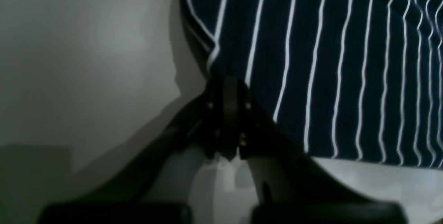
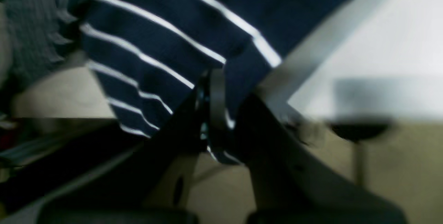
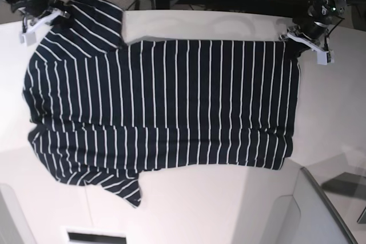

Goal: Layout the t-shirt on the table in an organized manner, then fold the t-shirt properly
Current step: 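Lift the shirt edge with both grippers and pull it taut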

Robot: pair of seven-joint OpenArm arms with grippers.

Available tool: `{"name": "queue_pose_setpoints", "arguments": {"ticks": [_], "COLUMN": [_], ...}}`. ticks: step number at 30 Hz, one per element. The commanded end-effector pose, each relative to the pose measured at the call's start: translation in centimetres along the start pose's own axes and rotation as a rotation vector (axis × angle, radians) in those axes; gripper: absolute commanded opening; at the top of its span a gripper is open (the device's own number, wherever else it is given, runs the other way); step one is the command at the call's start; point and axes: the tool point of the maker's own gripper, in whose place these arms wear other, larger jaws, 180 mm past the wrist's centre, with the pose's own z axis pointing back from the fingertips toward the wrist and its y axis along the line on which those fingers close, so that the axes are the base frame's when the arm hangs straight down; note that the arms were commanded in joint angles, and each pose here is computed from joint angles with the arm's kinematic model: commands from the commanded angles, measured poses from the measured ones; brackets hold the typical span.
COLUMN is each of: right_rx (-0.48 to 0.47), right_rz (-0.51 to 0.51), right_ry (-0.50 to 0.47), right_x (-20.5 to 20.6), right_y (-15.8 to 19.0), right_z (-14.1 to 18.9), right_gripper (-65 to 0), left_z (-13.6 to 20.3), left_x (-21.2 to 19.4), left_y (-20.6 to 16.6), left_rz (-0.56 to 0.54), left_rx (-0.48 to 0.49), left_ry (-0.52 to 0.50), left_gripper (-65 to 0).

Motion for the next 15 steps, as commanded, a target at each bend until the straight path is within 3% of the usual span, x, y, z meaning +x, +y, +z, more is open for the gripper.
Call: {"name": "queue_pose_setpoints", "arguments": {"ticks": [1, 6, 15], "right_rx": [-0.008, -0.059, -0.105], "right_rz": [0.043, 0.154, 0.245], "right_ry": [-0.027, -0.014, -0.008], "right_x": [1.0, 1.7, 1.3], "right_y": [0.1, 0.8, 1.4], "right_z": [1.2, 4.1, 6.8], "right_gripper": [-65.0, -65.0, -65.0], "left_z": [1.0, 3.7, 6.7], "left_x": [-0.2, 0.9, 0.2], "left_y": [0.5, -0.1, -1.4], "left_rz": [-0.038, -0.127, -0.196], "left_rx": [0.017, 0.022, 0.018], "left_ry": [0.014, -0.018, -0.015], "left_gripper": [-65.0, -65.0, -65.0]}}
